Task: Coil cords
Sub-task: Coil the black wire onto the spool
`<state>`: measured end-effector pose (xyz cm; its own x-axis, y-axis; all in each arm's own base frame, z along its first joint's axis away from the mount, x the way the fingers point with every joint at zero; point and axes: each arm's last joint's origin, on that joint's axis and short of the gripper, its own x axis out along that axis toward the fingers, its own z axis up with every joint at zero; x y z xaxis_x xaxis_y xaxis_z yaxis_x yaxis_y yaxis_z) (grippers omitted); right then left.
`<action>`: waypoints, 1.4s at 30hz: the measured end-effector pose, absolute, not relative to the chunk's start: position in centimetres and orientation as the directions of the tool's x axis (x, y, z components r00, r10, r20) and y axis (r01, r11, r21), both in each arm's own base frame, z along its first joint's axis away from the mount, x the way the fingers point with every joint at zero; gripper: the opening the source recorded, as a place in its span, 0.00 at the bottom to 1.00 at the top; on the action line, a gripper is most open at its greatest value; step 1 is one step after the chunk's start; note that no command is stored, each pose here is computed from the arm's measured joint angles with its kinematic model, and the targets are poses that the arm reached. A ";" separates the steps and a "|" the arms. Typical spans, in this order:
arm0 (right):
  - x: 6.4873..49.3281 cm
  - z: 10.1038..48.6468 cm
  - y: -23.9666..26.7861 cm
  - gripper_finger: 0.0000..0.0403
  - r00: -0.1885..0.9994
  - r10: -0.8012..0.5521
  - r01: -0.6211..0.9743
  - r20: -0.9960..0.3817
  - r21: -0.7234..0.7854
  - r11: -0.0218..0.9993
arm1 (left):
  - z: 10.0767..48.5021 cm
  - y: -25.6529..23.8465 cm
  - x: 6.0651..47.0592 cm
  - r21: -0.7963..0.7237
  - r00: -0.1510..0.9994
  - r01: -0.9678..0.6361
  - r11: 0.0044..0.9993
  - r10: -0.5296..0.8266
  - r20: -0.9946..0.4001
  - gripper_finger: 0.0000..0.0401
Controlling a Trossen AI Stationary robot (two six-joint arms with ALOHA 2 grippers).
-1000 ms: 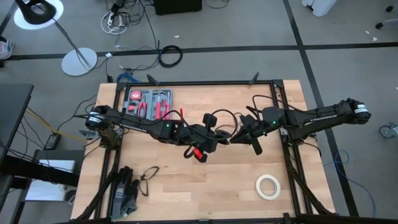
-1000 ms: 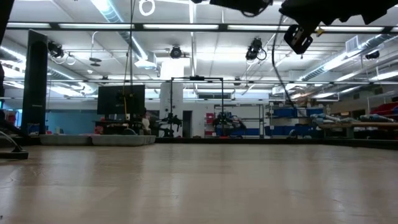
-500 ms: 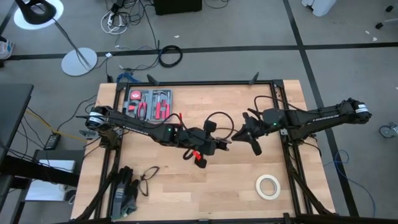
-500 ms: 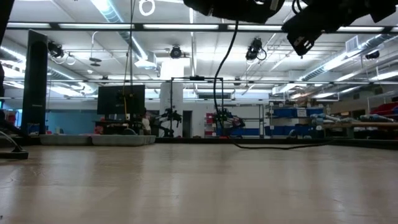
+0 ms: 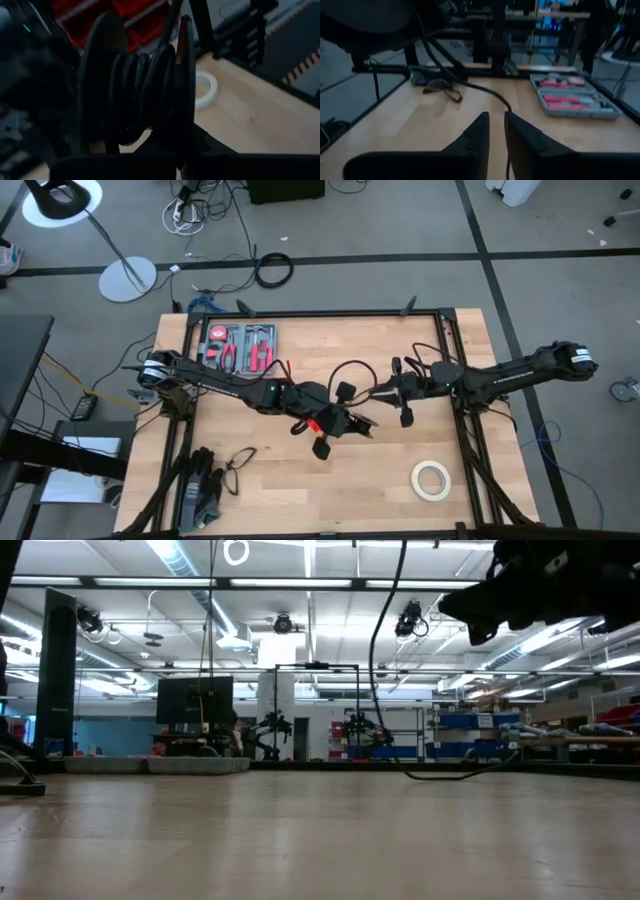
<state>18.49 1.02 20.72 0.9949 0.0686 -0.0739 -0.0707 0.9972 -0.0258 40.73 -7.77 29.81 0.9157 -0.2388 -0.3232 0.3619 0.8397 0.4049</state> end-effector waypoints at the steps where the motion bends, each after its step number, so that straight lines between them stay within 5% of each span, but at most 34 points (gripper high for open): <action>1: 18.5 20.6 1.0 0.17 0.995 0.068 -0.070 -0.068 -0.026 0.997 | 30.0 -7.8 40.8 0.408 0.921 0.358 0.840 -0.244 -0.305 0.00; 14: 21.2 19.4 1.2 0.31 0.983 0.073 -0.065 -0.169 0.054 0.996 | 31.6 -7.9 41.1 0.456 0.952 0.305 0.836 -0.269 -0.145 0.00; 42: 24.6 20.5 1.2 0.21 0.992 0.013 -0.024 -0.124 -0.087 0.996 | 31.7 -7.8 41.1 0.467 0.962 0.273 0.841 -0.239 -0.132 0.00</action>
<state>24.57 1.15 20.49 0.9922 0.0131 -0.1237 -0.0240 0.9959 -0.0871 41.15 -7.80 31.73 0.9621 -0.2386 -0.1321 0.2728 0.8411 0.4671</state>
